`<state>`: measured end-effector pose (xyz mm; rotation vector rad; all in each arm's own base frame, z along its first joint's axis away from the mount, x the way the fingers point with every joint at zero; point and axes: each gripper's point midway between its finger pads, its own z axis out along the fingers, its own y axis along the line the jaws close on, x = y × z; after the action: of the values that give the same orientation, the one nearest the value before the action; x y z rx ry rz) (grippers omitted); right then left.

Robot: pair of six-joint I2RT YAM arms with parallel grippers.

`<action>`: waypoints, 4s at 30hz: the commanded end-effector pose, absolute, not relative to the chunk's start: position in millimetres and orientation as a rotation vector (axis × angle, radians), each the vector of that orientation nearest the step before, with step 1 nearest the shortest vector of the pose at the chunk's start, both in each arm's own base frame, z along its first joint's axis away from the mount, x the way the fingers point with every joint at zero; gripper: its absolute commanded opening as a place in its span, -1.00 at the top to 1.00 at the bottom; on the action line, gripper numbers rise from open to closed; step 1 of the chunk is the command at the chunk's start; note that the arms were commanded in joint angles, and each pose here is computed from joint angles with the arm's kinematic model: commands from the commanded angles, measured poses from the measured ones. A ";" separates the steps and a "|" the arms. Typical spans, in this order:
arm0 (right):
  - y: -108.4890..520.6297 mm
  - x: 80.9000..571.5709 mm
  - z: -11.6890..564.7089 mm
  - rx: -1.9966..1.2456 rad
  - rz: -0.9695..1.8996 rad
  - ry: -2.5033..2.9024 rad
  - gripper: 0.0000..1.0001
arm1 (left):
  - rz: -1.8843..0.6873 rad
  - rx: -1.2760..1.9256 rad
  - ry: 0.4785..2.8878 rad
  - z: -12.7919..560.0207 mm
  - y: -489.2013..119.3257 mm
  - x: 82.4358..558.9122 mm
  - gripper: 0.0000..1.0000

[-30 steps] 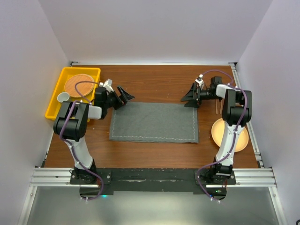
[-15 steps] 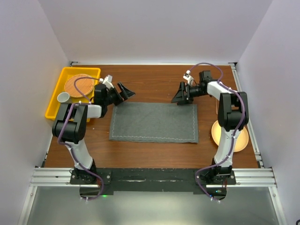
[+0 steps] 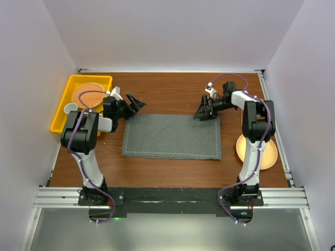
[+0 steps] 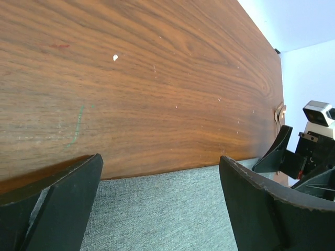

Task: Fold the napkin into a case and place the utensils inside
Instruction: Smooth out the rectangle-folded napkin at the center of the board, then move the rectangle-folded napkin to the center of the board, then pick up the rectangle-folded napkin from the center of the board.

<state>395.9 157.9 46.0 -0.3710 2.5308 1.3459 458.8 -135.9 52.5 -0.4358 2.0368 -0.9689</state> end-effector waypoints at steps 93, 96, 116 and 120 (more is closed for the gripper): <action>62.5 396.8 14.4 -0.379 0.632 2.863 0.30 | -0.471 1.241 2.380 13.3 -182.0 286.1 0.22; 64.0 399.2 17.2 -0.371 0.642 2.855 0.33 | -0.475 1.233 2.381 13.9 -182.9 287.0 0.22; 83.3 408.6 95.0 -0.330 0.762 2.716 1.00 | -0.533 0.955 2.309 68.3 -188.3 323.2 -0.63; 93.5 404.9 104.2 -0.307 0.837 2.704 1.00 | -0.551 0.828 2.297 82.0 -176.2 339.5 -0.81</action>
<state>400.9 75.5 62.3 -0.3197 2.7972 0.7358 303.9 -174.4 36.5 0.9856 2.4228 -0.5097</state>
